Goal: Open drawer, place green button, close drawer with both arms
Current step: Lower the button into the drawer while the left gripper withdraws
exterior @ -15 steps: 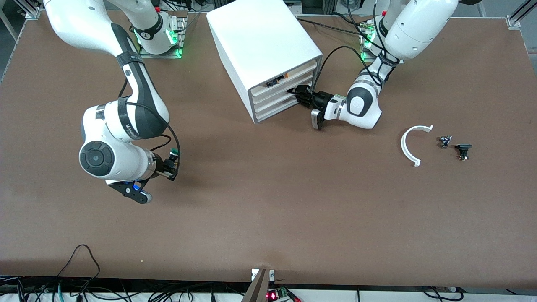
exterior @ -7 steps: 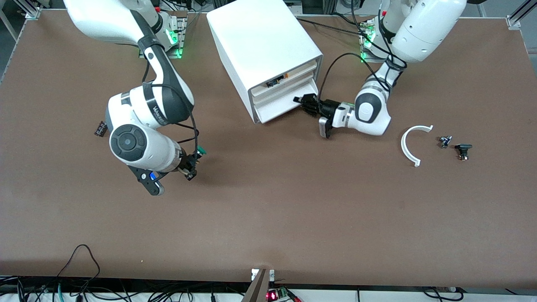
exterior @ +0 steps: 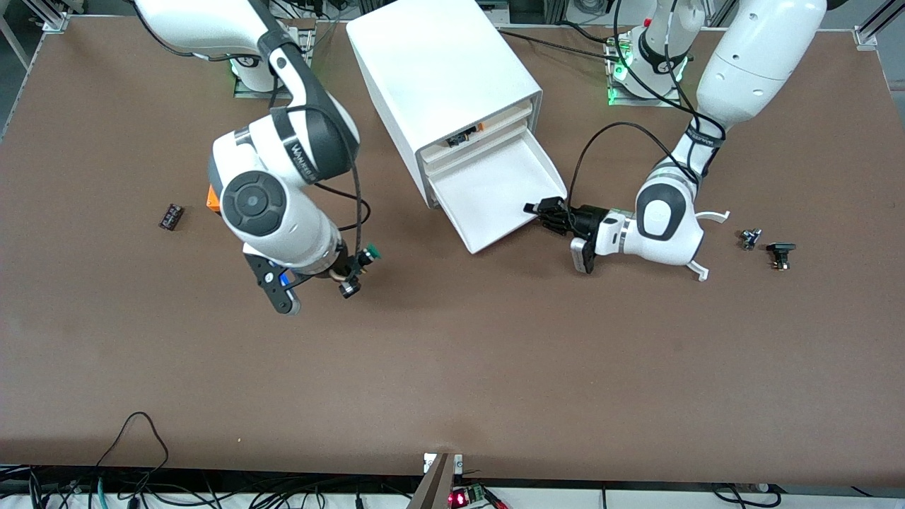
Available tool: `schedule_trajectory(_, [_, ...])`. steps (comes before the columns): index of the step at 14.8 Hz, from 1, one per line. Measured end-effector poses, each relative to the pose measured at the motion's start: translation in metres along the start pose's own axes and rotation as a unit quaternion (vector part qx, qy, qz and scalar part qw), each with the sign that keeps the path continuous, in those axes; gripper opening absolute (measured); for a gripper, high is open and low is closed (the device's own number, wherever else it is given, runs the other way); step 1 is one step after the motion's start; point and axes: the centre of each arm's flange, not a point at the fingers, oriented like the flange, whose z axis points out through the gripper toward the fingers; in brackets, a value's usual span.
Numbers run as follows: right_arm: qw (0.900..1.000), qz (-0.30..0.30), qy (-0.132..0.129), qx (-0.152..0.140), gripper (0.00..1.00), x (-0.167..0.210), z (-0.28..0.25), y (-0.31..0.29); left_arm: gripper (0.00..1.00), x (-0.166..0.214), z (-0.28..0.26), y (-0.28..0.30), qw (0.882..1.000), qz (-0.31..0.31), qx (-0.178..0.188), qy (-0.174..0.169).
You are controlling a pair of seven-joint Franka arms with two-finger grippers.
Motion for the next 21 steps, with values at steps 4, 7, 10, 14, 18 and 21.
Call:
schedule_trajectory(4, [1.000, 0.009, 0.000, 0.020, 0.41, -0.074, -0.002, -0.008, 0.14, 0.009, -0.024, -0.011, 1.000, -0.007, 0.012, 0.006])
schedule_trajectory(7, [0.999, 0.022, -0.003, 0.039, 0.41, -0.129, -0.002, -0.010, 0.41, 0.016, -0.046, -0.013, 0.999, -0.006, 0.026, 0.022])
schedule_trajectory(10, [0.998, 0.029, -0.006, 0.046, 0.41, -0.185, 0.012, -0.009, 0.70, 0.032, -0.080, 0.003, 1.000, -0.015, 0.026, 0.000])
schedule_trajectory(14, [0.997, 0.044, -0.012, 0.063, 0.41, -0.246, 0.050, -0.009, 1.00, 0.060, -0.167, 0.061, 0.995, -0.058, 0.059, -0.063])
schedule_trajectory(18, [0.995, 0.063, -0.020, 0.080, 0.41, -0.270, 0.090, -0.014, 1.00, 0.060, -0.253, 0.124, 0.985, -0.101, 0.095, -0.104])
schedule_trajectory(21, [0.993, 0.069, -0.018, 0.089, 0.41, -0.281, 0.119, -0.017, 1.00, 0.047, -0.299, 0.158, 0.976, -0.124, 0.139, -0.113])
